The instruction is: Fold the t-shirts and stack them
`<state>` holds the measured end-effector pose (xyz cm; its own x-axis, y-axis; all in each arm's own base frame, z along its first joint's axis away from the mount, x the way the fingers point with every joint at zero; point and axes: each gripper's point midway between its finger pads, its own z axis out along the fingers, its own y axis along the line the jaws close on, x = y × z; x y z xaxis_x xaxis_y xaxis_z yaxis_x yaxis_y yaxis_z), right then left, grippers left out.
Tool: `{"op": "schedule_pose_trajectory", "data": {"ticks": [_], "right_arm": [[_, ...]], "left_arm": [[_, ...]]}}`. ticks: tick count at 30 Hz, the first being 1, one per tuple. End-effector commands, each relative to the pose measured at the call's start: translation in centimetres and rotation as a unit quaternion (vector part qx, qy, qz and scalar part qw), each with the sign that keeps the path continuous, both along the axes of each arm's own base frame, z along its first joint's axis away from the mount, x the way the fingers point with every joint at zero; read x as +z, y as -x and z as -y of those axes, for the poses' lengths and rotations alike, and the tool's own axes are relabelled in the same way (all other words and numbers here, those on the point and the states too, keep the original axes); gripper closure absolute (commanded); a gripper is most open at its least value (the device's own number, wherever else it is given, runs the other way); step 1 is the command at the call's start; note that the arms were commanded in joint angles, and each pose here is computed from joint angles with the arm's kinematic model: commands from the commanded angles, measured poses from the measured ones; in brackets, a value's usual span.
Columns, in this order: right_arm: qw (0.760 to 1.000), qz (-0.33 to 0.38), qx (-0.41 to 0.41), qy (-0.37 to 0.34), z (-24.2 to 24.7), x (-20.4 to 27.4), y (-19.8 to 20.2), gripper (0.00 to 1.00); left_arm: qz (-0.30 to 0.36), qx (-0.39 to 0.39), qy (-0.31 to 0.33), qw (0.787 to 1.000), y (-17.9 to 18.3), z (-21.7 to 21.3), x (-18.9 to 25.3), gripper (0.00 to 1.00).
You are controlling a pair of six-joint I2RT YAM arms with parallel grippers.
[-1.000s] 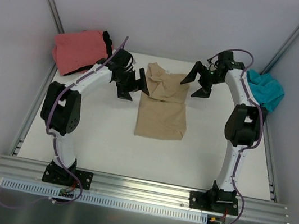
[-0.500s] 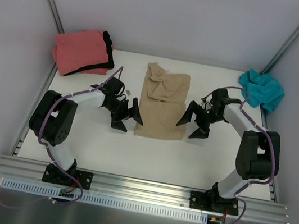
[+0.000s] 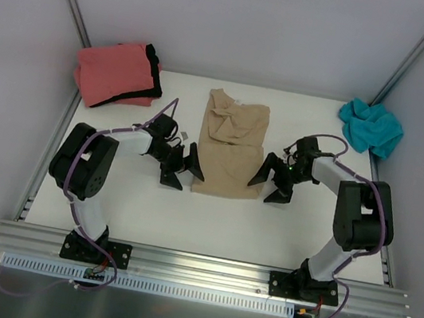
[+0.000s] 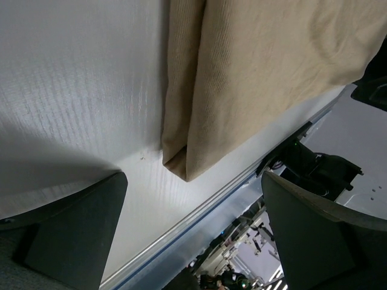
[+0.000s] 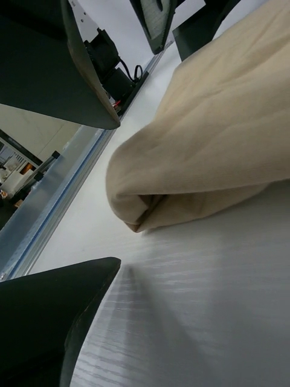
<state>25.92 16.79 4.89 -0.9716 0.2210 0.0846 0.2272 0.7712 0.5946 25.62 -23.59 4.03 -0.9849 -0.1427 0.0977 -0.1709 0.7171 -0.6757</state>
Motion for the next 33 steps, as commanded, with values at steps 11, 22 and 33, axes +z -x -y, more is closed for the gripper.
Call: {"op": "schedule_pose_trajectory", "data": {"ticks": [11, 22, 33], "right_arm": [[0.999, -0.005, -0.011, -0.031, -2.5, -2.0, -1.4, 0.39], [0.999, 0.004, -0.008, -0.054, -4.0, -0.8, -1.0, 0.96], [0.998, -0.019, 0.03, -0.051, -3.4, 1.7, 4.9, 0.97]], "left_arm": [[0.013, -0.011, -0.013, 1.0, -0.9, 0.9, -2.2, 0.43], [0.023, -0.026, -0.007, 0.999, -1.1, 2.2, -1.1, 1.0], [0.009, -0.04, -0.007, 0.999, 4.1, 0.0, 2.2, 1.0]]}}
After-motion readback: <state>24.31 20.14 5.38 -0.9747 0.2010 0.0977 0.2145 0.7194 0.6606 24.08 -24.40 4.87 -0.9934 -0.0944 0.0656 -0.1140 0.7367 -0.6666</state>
